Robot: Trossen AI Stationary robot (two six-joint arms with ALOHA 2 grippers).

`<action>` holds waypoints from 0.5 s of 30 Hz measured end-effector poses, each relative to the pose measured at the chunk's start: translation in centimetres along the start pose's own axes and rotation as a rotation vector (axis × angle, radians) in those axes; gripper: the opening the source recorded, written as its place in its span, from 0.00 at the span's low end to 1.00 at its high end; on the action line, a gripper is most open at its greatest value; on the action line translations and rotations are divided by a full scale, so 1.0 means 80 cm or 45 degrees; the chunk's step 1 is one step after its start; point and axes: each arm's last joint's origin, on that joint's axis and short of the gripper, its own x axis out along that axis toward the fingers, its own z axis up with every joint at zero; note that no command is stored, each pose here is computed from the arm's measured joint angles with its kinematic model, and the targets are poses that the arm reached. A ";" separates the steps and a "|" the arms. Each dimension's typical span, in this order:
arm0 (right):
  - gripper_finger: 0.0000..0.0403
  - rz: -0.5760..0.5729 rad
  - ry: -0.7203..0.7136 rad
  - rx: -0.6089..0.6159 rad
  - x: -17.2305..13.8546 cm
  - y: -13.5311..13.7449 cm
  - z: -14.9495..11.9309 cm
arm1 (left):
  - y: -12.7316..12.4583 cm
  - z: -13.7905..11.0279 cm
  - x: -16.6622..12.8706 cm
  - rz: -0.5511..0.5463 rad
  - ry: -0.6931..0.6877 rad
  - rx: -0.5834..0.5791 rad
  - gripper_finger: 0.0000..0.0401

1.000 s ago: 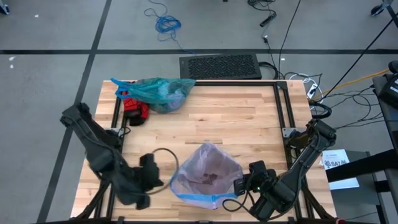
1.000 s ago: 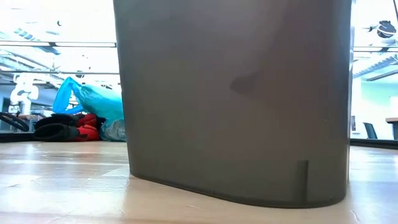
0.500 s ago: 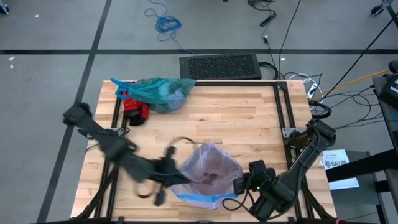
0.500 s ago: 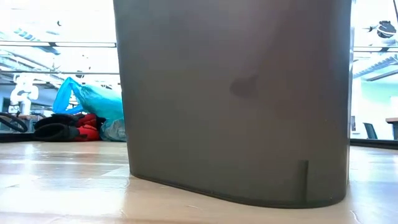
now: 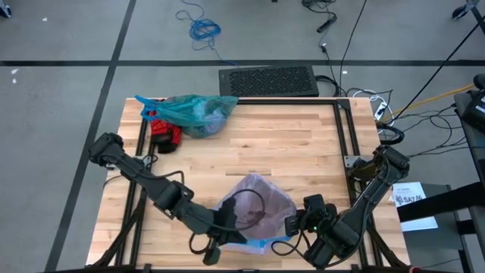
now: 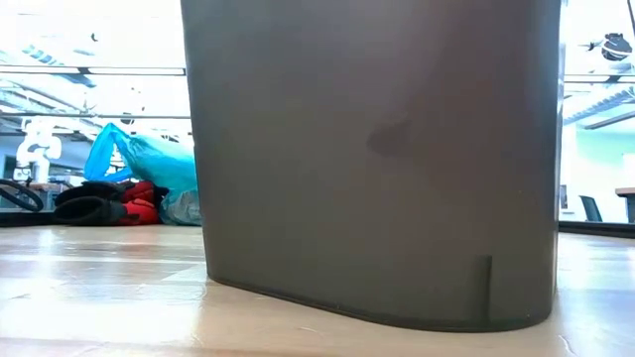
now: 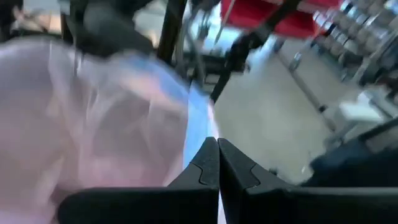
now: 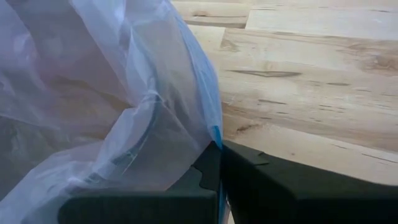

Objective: Place trash/remove bag and relplace
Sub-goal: Insert the new pink trash bag into the black trash bin

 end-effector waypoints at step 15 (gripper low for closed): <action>0.00 0.006 -0.009 -0.006 0.000 0.000 0.000 | 0.031 0.010 0.006 0.087 -0.031 -0.125 0.00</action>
